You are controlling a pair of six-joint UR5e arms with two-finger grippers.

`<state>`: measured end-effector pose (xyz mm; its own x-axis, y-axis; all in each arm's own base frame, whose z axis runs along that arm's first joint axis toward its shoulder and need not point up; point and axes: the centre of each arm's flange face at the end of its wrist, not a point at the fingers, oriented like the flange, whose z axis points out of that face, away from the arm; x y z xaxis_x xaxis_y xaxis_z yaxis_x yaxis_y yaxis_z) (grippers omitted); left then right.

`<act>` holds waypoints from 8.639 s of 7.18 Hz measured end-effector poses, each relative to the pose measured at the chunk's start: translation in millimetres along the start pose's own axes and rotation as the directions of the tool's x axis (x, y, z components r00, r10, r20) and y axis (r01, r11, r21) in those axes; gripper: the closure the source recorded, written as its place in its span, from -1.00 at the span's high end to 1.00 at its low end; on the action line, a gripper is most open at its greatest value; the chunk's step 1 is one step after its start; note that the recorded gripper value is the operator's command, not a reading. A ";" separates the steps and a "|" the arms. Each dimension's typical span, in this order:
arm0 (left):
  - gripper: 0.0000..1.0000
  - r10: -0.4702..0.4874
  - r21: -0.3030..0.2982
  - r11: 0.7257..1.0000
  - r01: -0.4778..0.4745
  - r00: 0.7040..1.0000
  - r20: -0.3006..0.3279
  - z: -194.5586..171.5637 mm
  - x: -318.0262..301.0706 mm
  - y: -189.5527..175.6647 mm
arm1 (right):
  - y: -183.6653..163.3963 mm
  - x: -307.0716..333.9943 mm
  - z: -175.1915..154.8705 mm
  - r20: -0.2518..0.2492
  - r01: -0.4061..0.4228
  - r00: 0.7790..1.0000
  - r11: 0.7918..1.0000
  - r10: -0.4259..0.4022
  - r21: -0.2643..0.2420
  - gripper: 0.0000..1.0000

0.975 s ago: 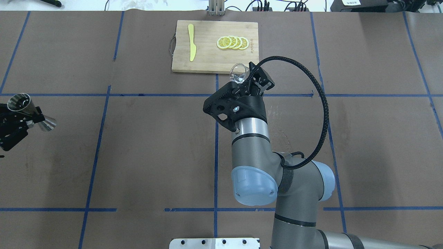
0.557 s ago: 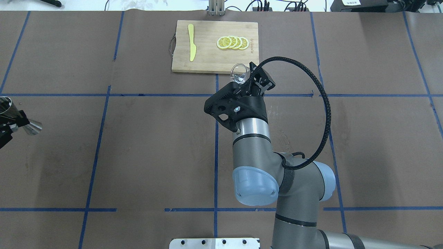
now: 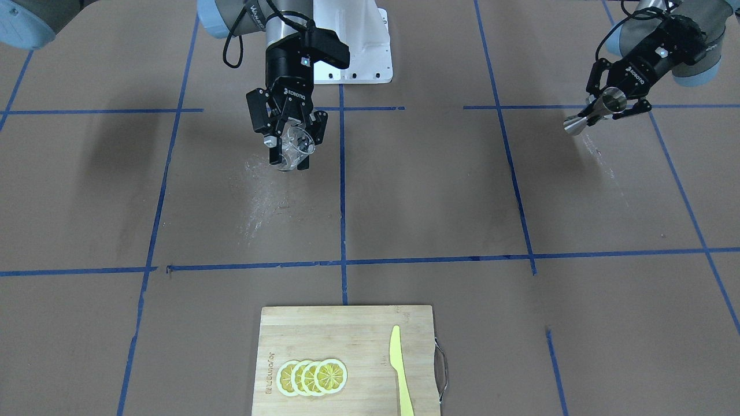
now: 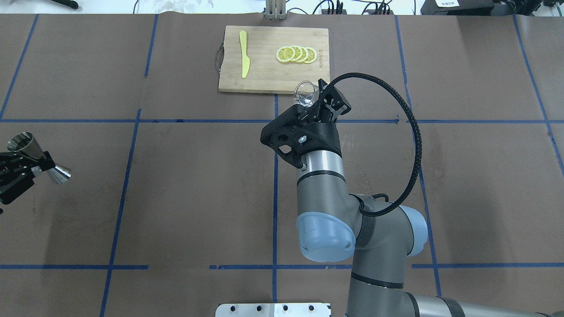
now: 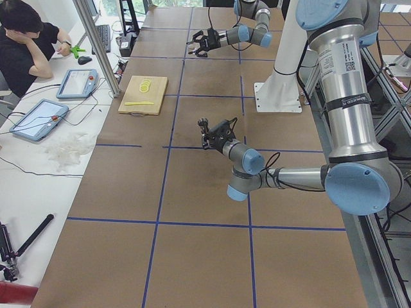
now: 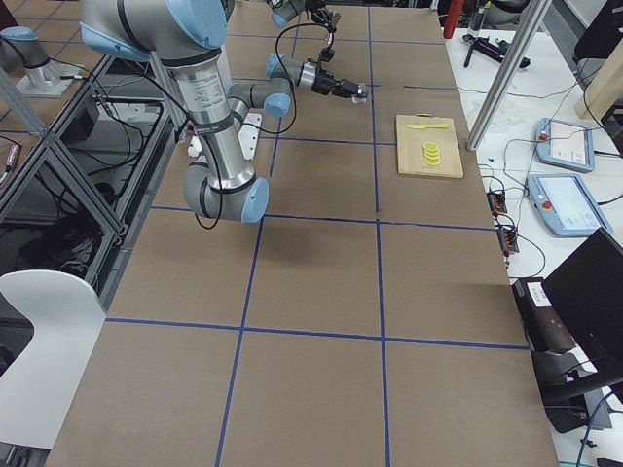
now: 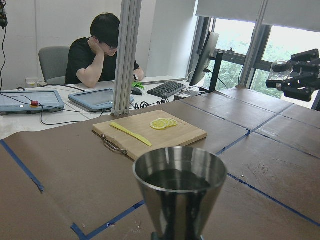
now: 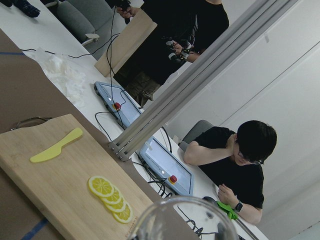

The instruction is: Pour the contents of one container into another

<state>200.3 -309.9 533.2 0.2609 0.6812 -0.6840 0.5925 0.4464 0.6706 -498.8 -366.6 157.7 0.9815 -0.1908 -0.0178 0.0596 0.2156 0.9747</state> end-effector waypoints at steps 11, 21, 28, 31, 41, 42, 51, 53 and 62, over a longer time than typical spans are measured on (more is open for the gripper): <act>-1.00 -0.058 0.265 0.960 -0.092 0.859 0.509 7.4 55.8 110.9 | -3.7 2.1 -1.9 0.002 -0.009 1.000 1.000 0.009 0.005 -1.00; -1.00 0.143 0.125 0.969 -0.213 0.896 0.421 32.2 77.0 126.4 | -4.5 4.1 -3.1 0.002 -0.012 1.000 1.000 0.012 0.006 -1.00; -1.00 0.115 0.086 0.983 -0.162 0.910 0.397 29.0 49.6 143.1 | -4.0 4.8 -2.3 0.001 -0.011 1.000 1.000 0.011 0.006 -1.00; -1.00 0.148 0.068 0.979 -0.192 0.900 0.410 55.3 42.3 131.8 | -4.0 4.8 -2.3 0.001 -0.011 1.000 1.000 0.011 0.006 -1.00; -0.90 0.188 0.008 0.979 -0.204 0.913 0.362 83.9 33.2 131.3 | -1.5 4.9 -1.3 0.000 -0.008 1.000 1.000 0.008 0.003 -1.00; -0.88 0.187 0.007 0.979 -0.203 0.913 0.362 84.4 32.8 132.2 | -1.5 5.0 -1.3 0.000 -0.008 1.000 1.000 0.008 0.003 -1.00; -0.80 0.180 0.009 0.980 -0.197 0.915 0.362 88.2 31.5 136.7 | -0.9 4.7 -1.6 0.000 -0.007 1.000 1.000 0.007 0.003 -1.00; -0.78 0.179 0.010 0.981 -0.196 0.915 0.361 90.1 32.1 137.5 | -0.7 4.7 -1.5 0.000 -0.007 1.000 1.000 0.007 0.003 -1.00; -0.66 0.169 0.011 0.983 -0.186 0.917 0.360 90.0 31.0 139.5 | -0.6 4.7 -1.5 0.000 -0.007 1.000 1.000 0.007 0.003 -1.00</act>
<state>359.7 -278.7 579.7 0.6143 0.4912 -0.6175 0.5424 0.3056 0.7826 -493.9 -366.2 156.6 0.9819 -0.1891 -0.0115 0.0525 0.2137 0.9755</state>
